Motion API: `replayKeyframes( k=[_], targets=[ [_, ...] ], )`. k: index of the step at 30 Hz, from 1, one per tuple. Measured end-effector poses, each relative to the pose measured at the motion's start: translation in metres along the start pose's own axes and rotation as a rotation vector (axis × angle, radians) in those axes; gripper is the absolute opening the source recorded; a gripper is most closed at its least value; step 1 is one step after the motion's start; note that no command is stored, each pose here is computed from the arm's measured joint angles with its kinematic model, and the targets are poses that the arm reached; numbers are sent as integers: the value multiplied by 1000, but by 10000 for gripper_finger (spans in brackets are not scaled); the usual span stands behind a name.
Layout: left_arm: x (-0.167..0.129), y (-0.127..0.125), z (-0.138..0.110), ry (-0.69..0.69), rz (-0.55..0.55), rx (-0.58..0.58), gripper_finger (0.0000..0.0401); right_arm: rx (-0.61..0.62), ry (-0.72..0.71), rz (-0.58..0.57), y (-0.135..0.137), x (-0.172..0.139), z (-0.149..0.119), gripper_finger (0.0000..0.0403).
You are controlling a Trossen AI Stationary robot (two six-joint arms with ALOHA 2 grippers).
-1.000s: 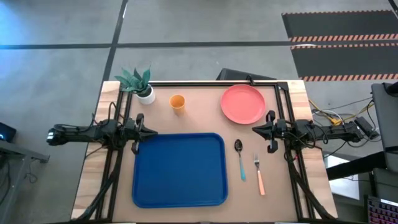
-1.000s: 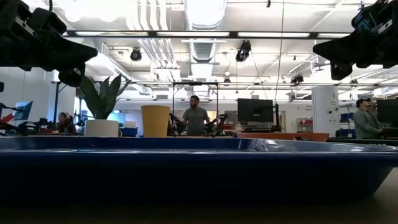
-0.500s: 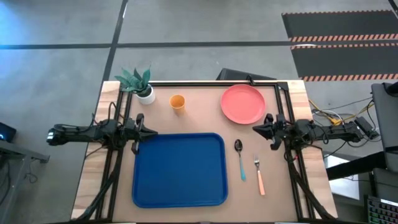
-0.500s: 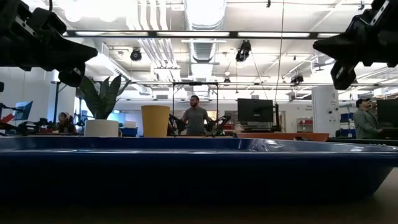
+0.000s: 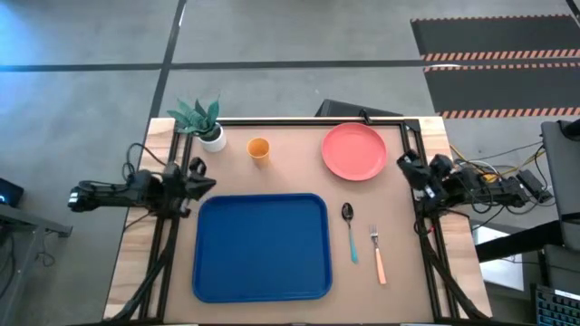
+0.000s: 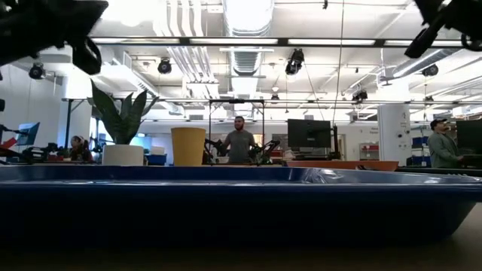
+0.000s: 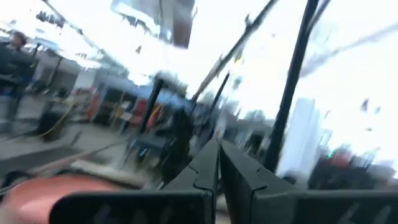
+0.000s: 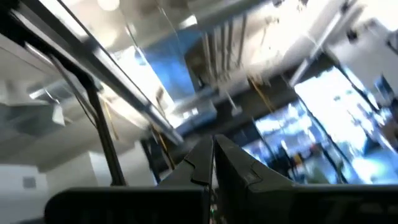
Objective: Pick and place plate/cup/fork/spoon on tray
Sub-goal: Put the yellow cup on the blue tray
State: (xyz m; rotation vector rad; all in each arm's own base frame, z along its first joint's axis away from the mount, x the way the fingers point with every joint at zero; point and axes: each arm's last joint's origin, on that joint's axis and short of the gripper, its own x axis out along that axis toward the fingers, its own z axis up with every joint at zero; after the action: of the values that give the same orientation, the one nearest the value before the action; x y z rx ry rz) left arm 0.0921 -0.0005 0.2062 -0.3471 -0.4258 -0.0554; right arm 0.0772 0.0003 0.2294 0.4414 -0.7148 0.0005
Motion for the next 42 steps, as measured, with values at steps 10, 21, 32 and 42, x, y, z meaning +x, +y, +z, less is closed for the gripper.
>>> replayKeyframes(
  k=[10,21,32,42],
  targets=[
    [0,0,11,-128,93,29,0,-60,-64,-114,-3,0,4,9],
    [9,6,15,-137,367,62,51,-92,-49,-229,-2,5,10,41],
    [23,-4,42,-210,353,146,84,-277,280,-381,31,56,74,103],
    [27,-3,39,-179,361,143,84,-425,550,-482,49,108,92,105]
  ],
)
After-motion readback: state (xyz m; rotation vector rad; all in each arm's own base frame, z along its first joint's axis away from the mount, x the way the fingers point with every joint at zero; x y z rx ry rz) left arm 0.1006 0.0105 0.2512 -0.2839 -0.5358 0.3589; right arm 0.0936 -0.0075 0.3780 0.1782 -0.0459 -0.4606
